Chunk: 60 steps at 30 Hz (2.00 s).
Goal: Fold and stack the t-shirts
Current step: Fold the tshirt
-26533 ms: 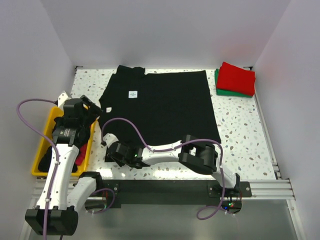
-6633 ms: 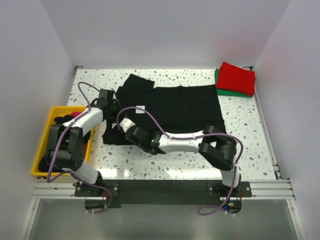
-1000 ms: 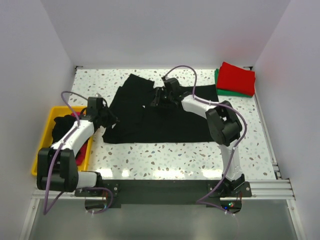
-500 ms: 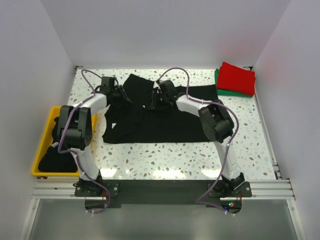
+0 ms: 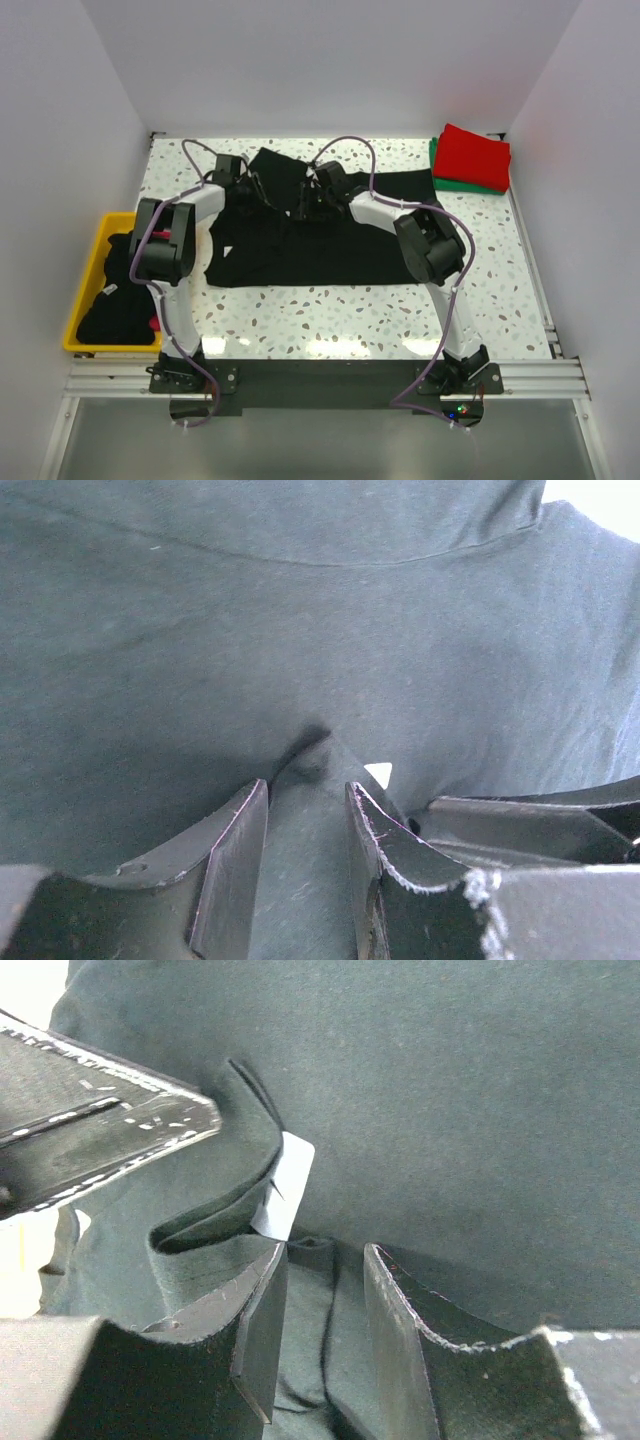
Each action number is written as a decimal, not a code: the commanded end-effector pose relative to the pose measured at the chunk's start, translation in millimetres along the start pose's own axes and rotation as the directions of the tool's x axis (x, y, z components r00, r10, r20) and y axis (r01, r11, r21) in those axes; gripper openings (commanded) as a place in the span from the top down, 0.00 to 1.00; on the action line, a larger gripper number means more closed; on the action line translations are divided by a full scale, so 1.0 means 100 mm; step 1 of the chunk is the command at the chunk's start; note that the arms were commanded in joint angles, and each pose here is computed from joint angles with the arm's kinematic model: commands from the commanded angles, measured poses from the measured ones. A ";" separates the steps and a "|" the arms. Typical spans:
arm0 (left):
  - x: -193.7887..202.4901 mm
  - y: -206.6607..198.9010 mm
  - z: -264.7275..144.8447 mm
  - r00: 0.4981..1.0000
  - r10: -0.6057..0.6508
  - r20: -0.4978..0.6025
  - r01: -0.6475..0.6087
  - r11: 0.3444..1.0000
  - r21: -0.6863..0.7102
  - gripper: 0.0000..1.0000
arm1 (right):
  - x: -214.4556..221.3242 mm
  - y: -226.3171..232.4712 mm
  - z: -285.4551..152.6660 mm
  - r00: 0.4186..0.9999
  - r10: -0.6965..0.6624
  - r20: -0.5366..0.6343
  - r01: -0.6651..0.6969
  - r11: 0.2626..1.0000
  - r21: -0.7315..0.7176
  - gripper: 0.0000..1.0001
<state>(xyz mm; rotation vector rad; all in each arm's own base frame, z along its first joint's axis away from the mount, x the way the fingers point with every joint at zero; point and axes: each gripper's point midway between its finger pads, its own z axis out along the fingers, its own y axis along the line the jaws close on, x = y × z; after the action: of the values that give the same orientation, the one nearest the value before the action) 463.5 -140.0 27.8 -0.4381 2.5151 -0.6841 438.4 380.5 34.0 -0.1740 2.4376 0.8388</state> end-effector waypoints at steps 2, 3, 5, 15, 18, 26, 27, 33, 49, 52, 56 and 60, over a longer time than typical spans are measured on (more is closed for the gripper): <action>-0.14 -0.20 0.06 0.997 0.060 0.037 -0.062 0.996 0.059 0.58 | 0.00 0.15 0.01 1.000 -0.001 0.006 0.002 0.999 -0.055 0.60; -0.13 -0.19 0.08 0.998 0.060 0.034 -0.062 0.997 0.056 0.59 | -0.01 0.16 0.01 1.000 -0.002 0.007 0.003 0.998 -0.055 0.60; -0.13 -0.19 0.09 0.998 0.059 0.030 -0.060 0.997 0.055 0.59 | 0.00 0.15 0.03 1.000 -0.003 0.004 0.004 0.999 -0.055 0.60; -0.09 -0.21 0.09 0.998 0.059 0.022 -0.060 0.997 0.056 0.81 | 0.06 0.19 0.05 1.000 0.002 -0.006 -0.002 0.998 -0.063 0.72; -0.09 -0.23 0.06 0.998 0.059 0.026 -0.060 0.996 0.059 0.90 | 0.05 0.20 0.05 1.000 0.008 -0.003 -0.008 0.998 -0.064 0.83; -0.14 -0.23 -0.07 0.997 0.055 0.057 -0.057 0.998 0.032 1.00 | -0.08 0.17 -0.17 0.998 0.012 0.066 -0.012 1.000 0.000 0.98; -0.13 -0.22 -0.08 0.997 0.051 0.058 -0.053 0.998 0.027 1.00 | -0.09 0.16 -0.21 0.997 0.010 0.075 -0.011 1.000 0.013 0.98; -0.22 -0.24 -0.23 0.993 0.048 0.108 -0.049 0.999 0.012 1.00 | -0.15 -0.01 -0.46 0.991 0.016 0.136 -0.034 0.991 0.127 0.99; -0.30 -0.01 -0.44 0.986 -0.005 0.166 0.016 0.998 -0.062 1.00 | -0.17 -0.18 -0.52 0.991 0.009 0.132 -0.040 0.973 0.229 0.98; -0.23 -0.06 -0.48 0.987 -0.026 0.157 0.031 0.999 -0.030 1.00 | -0.15 -0.18 -0.56 0.992 0.009 0.129 -0.039 0.972 0.230 0.89; -0.04 -0.11 -0.61 0.985 -0.063 0.160 0.062 0.998 0.014 0.97 | -0.18 -0.18 -0.79 0.989 -0.022 0.145 -0.017 0.965 0.261 0.52; 0.09 -0.14 -0.81 0.979 -0.087 0.185 0.079 0.996 0.051 0.81 | -0.19 -0.42 -1.26 0.984 -0.090 0.151 0.021 0.914 0.405 0.27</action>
<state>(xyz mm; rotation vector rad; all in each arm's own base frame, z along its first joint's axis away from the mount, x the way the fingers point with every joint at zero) 411.1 -116.5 53.8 -0.5799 2.4517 -0.6011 409.8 305.8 48.9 -0.0267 2.4694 0.4317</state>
